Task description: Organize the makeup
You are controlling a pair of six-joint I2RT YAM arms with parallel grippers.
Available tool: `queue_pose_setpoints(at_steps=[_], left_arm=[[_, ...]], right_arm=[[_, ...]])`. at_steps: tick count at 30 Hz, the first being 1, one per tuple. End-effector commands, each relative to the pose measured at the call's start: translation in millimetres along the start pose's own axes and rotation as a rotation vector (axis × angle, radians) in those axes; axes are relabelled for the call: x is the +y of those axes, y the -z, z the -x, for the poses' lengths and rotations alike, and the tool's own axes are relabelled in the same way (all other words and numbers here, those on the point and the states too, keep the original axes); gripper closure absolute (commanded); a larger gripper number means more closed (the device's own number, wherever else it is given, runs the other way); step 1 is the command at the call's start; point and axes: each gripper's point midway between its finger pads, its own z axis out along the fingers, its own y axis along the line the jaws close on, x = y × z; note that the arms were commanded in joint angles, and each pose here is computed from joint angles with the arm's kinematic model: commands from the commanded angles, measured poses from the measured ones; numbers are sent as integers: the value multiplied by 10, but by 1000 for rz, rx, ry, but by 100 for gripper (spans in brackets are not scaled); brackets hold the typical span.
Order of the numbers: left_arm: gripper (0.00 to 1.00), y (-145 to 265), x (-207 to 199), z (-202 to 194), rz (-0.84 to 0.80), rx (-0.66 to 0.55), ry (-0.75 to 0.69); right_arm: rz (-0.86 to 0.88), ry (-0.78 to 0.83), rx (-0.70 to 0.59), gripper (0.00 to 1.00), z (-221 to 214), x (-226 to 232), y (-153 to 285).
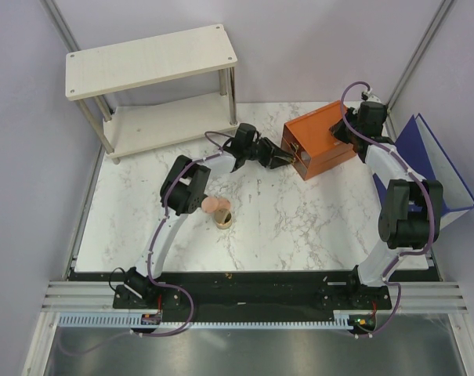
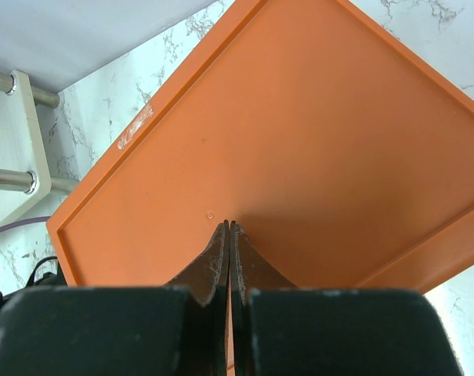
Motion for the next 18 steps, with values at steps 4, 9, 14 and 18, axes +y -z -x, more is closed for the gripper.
queue_pose_setpoints(at_steps=[4,9,14,18], left_arm=[[70,-181,333,104,97,-61,63],[84,-147,324,119,154,-43,5],[92,-24,497,193,292,-42,-73],[93,124,636,226,365,-58,-83]], right_arm=[[-257,-19,449,100,-1348,-755,225],[-256,-20,459,100,-1384,-761,201],[-257,-23,466,100,-1397,-771,183],[-254,-20,472,100,-1417,-773,165]])
